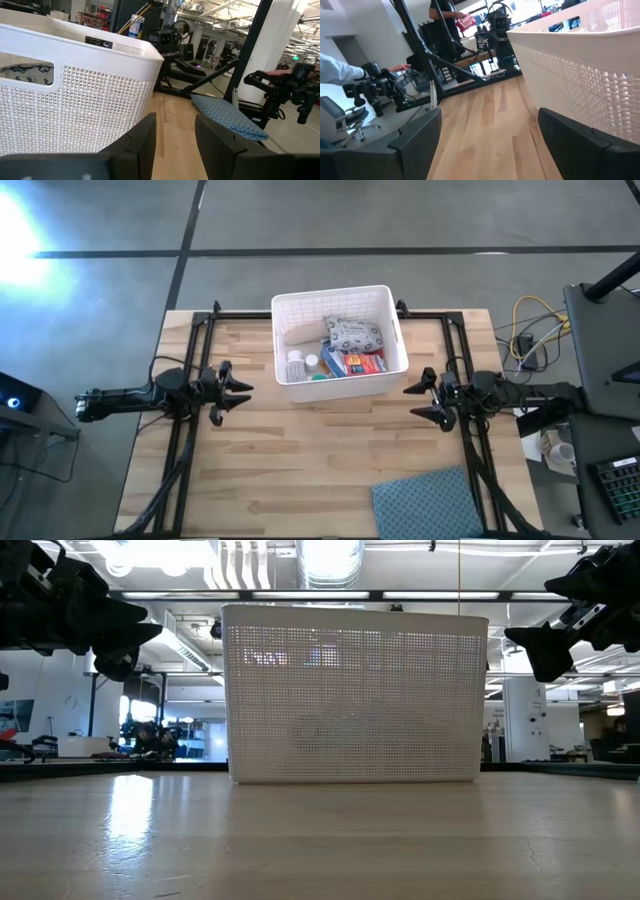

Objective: Pick & place medical supplies in basket/bin
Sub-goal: Return to Home Position

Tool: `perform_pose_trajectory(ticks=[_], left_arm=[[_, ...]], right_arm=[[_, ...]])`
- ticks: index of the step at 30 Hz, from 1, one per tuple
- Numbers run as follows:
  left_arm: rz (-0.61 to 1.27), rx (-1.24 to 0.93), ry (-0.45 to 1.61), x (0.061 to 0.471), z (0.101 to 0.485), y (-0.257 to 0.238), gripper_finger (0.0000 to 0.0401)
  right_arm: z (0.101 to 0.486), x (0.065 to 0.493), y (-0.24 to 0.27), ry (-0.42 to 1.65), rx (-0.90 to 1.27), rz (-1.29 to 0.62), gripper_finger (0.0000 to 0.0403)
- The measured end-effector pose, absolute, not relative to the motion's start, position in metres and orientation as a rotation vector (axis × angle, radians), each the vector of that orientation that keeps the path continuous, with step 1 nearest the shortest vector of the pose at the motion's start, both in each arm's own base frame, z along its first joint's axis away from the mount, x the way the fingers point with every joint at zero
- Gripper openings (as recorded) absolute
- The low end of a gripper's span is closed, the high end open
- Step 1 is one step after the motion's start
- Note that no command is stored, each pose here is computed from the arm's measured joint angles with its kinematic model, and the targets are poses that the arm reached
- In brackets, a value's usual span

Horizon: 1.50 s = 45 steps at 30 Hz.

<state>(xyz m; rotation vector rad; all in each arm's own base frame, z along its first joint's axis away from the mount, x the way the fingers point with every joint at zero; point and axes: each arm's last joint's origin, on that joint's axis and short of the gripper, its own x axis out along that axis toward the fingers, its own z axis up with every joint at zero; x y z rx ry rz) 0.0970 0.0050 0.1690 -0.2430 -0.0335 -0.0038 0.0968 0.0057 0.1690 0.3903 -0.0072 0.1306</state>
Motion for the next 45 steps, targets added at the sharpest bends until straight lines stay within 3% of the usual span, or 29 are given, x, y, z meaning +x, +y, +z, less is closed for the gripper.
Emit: perform_pose_trajectory(ticks=[45], left_arm=[[0.039, -0.266, 0.316, 0.115, 0.139, 0.006, 0.0118]], right_arm=[[0.168, 0.098, 0.006, 0.005, 0.391, 0.127, 0.0323]])
